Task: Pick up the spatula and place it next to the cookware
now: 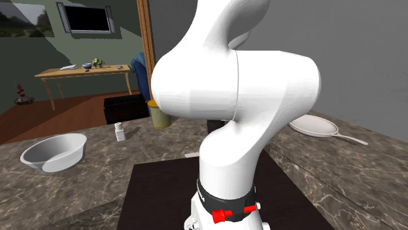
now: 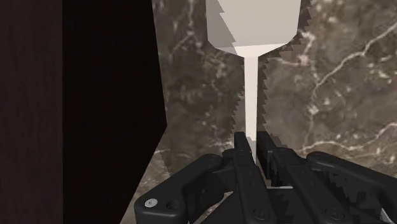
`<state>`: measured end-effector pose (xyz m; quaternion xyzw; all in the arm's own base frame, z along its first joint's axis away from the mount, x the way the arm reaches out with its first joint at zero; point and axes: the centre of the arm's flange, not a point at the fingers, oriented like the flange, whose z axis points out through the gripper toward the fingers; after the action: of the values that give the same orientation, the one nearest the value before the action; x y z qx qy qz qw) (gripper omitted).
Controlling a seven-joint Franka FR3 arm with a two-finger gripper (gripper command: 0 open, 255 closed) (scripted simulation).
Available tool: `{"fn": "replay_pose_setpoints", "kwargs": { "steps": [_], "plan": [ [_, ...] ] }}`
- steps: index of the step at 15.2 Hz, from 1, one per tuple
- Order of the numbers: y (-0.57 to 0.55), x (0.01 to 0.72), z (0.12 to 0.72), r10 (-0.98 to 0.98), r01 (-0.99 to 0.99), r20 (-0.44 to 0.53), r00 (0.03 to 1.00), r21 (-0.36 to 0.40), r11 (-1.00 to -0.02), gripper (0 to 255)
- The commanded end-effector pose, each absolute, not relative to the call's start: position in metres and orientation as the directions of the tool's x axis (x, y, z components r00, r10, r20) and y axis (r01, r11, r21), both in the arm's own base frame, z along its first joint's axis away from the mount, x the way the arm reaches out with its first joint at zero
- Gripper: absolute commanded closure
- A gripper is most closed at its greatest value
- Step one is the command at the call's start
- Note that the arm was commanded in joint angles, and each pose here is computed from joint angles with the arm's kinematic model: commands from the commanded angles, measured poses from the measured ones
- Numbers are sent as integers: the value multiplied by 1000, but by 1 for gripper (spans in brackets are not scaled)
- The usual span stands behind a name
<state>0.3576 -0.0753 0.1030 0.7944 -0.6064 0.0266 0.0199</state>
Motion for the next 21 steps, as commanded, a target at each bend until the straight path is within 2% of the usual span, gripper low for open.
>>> {"fn": "replay_pose_setpoints", "kwargs": {
  "steps": [1,21],
  "plan": [
    [-75,358,103,-962,-965,66,263,0,-264,255],
    [-75,358,203,-962,-965,66,263,0,-264,255]
  ]
}}
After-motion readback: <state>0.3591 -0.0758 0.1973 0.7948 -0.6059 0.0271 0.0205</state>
